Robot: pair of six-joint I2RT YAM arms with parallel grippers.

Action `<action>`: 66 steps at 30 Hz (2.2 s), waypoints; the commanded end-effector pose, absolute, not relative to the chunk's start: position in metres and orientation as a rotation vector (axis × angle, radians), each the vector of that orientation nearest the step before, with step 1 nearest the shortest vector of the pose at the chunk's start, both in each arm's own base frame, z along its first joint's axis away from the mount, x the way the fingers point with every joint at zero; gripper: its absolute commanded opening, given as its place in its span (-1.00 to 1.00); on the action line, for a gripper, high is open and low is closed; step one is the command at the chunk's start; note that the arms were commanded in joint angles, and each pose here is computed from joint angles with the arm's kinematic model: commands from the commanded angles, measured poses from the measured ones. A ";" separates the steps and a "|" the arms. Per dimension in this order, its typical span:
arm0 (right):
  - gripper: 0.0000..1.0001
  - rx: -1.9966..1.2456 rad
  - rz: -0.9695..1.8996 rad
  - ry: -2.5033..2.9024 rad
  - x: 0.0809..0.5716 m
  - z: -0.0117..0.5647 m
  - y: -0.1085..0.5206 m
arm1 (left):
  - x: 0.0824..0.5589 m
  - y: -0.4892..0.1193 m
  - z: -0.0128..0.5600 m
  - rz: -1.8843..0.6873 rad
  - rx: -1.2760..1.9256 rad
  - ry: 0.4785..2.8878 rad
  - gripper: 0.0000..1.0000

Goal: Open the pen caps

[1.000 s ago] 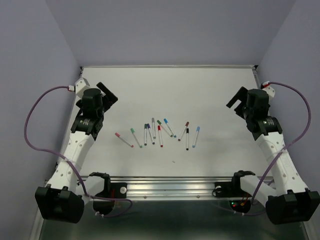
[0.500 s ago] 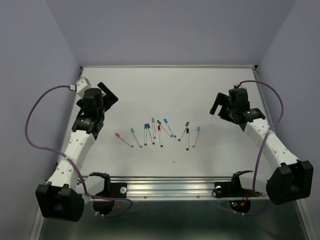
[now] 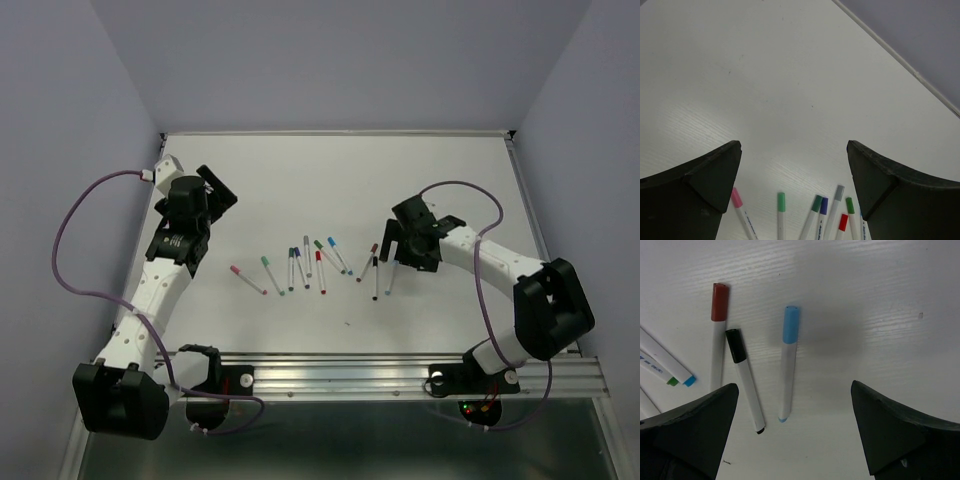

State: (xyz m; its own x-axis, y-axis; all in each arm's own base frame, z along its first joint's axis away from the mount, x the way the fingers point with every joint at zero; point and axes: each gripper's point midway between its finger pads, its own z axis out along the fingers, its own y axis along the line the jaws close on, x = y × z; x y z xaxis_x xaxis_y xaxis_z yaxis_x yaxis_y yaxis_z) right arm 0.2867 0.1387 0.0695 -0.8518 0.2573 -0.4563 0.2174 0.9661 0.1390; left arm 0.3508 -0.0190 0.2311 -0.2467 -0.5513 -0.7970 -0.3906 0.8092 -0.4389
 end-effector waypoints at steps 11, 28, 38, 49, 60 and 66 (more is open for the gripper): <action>0.95 0.413 -0.106 2.696 0.272 0.035 0.141 | 0.352 -0.013 0.233 -0.153 -0.704 1.840 0.98; 0.02 0.362 -0.113 2.766 0.252 0.005 0.149 | 0.348 -0.007 0.234 -0.123 -0.724 1.826 0.98; -0.67 0.244 0.020 2.780 0.253 -0.005 0.164 | 0.346 -0.005 0.235 -0.115 -0.732 1.824 0.98; -0.99 0.055 0.073 2.624 0.279 0.026 0.167 | 0.348 -0.030 0.244 -0.264 -0.638 1.836 0.98; -0.99 -0.523 0.843 1.988 0.273 0.199 0.262 | 0.315 -0.177 0.299 -1.035 -0.017 1.732 0.98; -0.99 -0.674 1.067 1.924 0.251 0.218 0.290 | 0.293 -0.221 0.320 -1.171 0.101 1.670 0.98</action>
State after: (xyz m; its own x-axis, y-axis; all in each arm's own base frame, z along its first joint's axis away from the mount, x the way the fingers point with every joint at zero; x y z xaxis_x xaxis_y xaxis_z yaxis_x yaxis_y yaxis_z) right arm 0.2640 0.2614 0.1851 -0.5909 -0.0399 -0.8058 -0.6118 0.6733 0.4153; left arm 0.3108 -0.1942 0.2747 -0.5049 -0.4513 -0.7358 0.3922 0.6395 -0.6613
